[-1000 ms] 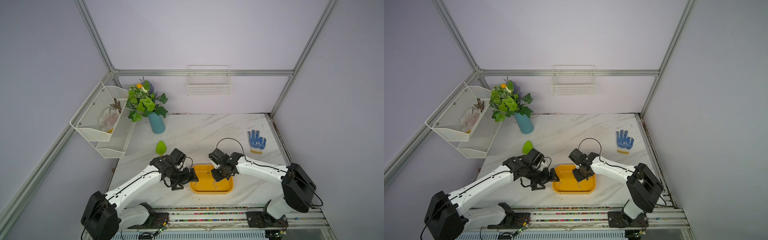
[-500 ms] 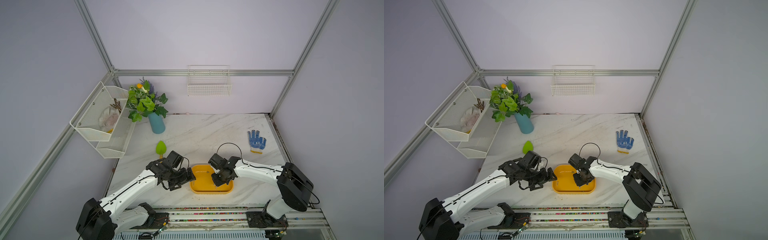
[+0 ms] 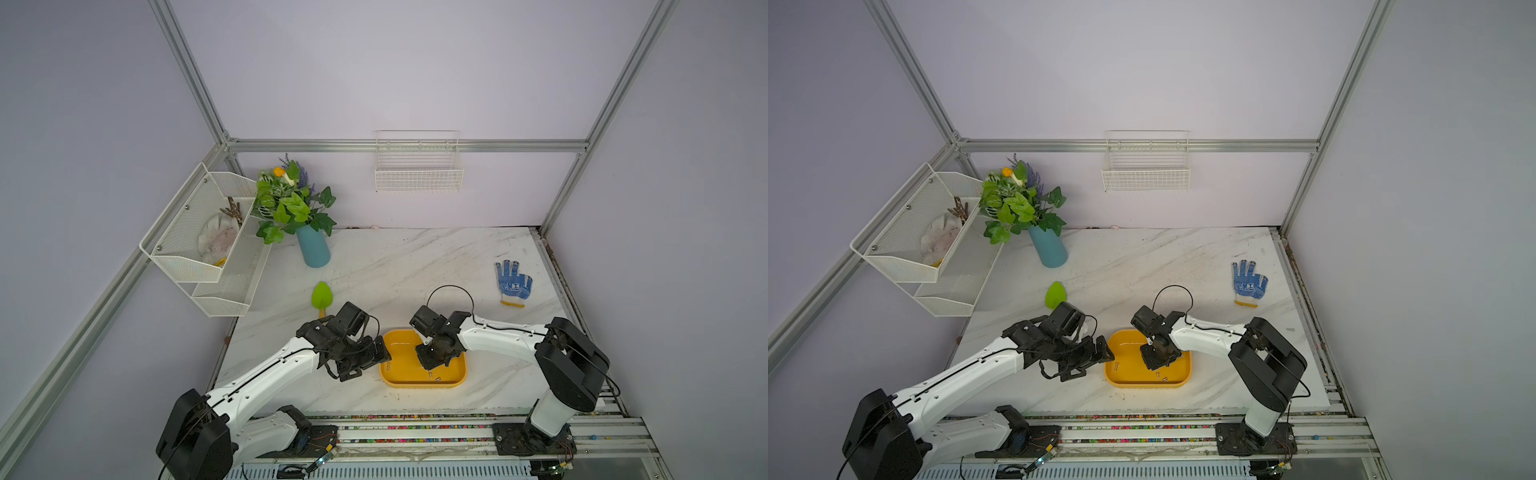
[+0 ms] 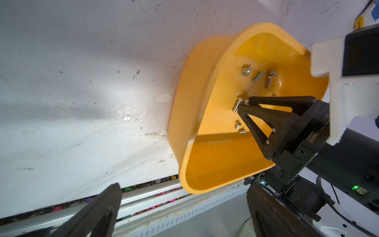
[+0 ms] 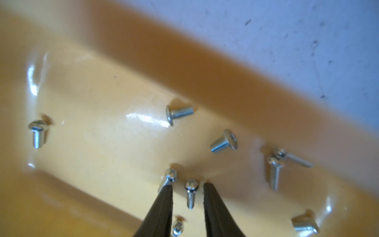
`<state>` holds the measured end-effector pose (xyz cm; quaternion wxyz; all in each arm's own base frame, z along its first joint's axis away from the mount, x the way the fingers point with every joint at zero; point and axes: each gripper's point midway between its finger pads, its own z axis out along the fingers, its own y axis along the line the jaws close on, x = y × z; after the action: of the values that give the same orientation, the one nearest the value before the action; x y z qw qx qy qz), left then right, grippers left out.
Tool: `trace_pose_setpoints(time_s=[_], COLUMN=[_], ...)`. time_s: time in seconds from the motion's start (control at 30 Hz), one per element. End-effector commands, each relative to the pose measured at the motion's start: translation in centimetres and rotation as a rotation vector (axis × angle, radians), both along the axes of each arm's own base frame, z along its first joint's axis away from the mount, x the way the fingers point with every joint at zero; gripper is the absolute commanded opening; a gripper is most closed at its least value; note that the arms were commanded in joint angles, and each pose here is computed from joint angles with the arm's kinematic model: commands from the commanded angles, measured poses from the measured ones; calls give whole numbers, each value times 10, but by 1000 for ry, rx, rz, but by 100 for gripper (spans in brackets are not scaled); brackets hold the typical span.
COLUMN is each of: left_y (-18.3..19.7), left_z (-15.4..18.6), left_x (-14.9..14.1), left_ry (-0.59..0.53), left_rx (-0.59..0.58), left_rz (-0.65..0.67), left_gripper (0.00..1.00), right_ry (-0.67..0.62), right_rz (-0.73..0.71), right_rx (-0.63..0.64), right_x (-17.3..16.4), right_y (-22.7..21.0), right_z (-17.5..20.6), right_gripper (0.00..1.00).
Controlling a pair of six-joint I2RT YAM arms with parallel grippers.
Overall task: Take out the screws from the storage box
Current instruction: Pick up the screw from the storage box.
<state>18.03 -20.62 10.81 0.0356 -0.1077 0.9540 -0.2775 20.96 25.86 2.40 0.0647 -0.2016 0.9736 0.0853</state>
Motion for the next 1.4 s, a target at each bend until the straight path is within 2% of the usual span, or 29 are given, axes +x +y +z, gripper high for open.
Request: trace_pose_setpoints(time_s=[0.0,0.2,0.43,0.53,0.9,1.17,1.37], left_y=[13,15,17,16,17,15,15], left_z=[-19,-19,-19,-17,-21,-26,-26], left_x=[-11,-12,-11,-7,-8,-8,-8], left_ry=[32,25,15,-8,-6,5,2], left_rx=[52,51,54,45,45,44,43], left_rz=[3,7,15,28,29,24,23], left_gripper=[100,100,100,100,100,100,100], right_ry=[10,-16,-163,-171,-175,-171,-133], right_rz=[13,24,15,18,6,10,24], right_rx=[-67,-85,-40,-38,-110,-80,-103], right_x=[-6,-6,18,23,33,40,34], right_y=[-10,-13,-3,3,-2,11,9], right_z=[-13,-12,30,36,24,22,3], right_gripper=[27,26,31,32,34,33,32])
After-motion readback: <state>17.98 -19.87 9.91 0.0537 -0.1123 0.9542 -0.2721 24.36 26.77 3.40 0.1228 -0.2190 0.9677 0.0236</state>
